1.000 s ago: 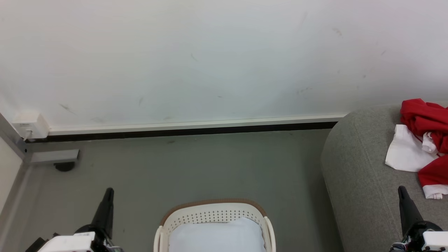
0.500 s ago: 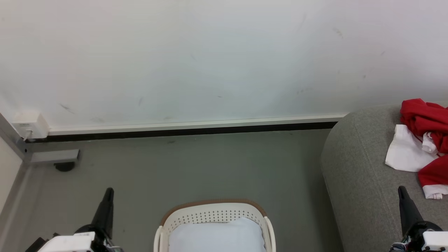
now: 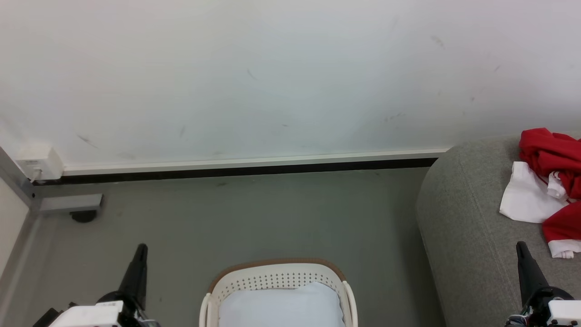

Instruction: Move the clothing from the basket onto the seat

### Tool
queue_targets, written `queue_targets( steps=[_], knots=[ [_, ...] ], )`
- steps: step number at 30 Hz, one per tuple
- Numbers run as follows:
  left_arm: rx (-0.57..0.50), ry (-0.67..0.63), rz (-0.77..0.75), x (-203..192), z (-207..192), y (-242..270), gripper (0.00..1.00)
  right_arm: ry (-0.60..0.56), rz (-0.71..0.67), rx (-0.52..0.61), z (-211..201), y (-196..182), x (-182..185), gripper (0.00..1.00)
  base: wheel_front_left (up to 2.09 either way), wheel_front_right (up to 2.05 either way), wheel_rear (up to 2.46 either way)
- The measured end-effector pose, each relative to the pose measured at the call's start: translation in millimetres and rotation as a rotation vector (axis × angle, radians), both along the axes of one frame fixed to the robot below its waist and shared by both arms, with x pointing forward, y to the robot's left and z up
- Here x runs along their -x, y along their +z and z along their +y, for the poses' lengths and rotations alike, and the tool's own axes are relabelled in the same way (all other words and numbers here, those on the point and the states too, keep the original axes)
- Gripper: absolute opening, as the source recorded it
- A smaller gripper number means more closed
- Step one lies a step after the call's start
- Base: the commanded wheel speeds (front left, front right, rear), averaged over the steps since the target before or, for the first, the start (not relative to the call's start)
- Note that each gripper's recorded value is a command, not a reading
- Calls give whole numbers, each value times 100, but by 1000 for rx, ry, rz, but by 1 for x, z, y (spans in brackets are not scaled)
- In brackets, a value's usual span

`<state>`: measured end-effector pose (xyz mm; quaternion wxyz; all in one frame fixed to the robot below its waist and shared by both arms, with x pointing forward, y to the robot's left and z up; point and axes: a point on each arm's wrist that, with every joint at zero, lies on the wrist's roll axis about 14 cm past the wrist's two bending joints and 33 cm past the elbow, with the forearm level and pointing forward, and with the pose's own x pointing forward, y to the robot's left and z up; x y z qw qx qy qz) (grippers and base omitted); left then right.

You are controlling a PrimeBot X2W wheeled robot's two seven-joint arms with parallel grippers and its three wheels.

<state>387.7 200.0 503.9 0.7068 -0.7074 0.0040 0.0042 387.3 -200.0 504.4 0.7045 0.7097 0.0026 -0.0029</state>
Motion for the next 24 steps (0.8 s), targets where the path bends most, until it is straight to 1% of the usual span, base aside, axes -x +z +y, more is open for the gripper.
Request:
queue_targets(
  steps=[24],
  knots=[
    [0, 0, 0, 0, 0, 0, 0, 0, 0, 1, 0, 0, 0, 0, 0, 0, 0]
  ],
)
